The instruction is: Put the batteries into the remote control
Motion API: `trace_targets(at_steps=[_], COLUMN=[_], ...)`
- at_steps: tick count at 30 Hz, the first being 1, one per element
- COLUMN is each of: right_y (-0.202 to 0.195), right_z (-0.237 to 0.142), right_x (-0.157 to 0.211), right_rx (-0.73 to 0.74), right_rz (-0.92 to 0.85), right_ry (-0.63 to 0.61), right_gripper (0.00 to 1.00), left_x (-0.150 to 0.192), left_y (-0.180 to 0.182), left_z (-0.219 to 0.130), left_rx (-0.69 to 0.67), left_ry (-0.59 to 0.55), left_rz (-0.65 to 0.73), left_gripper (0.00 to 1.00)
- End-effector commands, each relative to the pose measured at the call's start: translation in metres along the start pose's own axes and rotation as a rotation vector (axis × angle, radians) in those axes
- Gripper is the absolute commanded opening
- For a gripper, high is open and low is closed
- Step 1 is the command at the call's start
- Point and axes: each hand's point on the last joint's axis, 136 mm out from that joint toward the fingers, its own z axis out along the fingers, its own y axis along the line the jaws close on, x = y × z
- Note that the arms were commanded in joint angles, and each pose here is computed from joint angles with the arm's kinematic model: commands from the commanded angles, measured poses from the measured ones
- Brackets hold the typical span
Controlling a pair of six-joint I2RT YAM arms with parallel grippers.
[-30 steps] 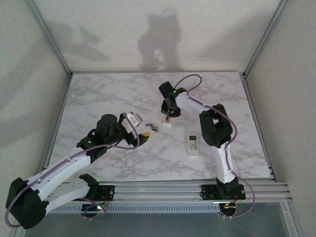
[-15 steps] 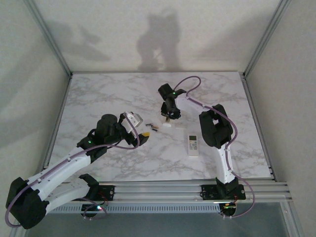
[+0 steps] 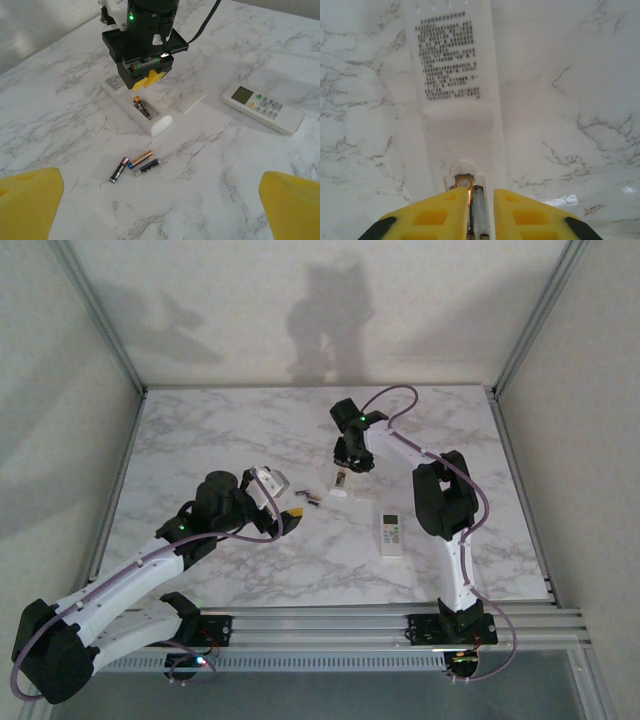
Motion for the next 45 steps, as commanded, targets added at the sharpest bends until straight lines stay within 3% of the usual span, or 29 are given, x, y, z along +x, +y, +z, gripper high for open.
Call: trace_targets(at_steps=[1, 30, 45], right_y=[0.008, 0.007, -0.001], right_z=[-0.007, 0.019, 0.025], right_x=[-0.001, 0.01, 0.038], right_rx=[-0.023, -0.027, 0.006], right_rz=[-0.02, -0.013, 0.023], right_ry=[0.008, 0.053, 0.111], right_gripper=[0.19, 0.15, 0.13], left_x=[-0.01, -0.009, -0.009], left_y=[0.001, 0.001, 0.001], left_z=[-0.003, -0.001, -0.001], left_rx=[0.002, 0.003, 0.006], left_ry=[-0.01, -0.002, 0.003], left_rz=[0.001, 0.001, -0.003], left_gripper=[0.99, 0.99, 0.99])
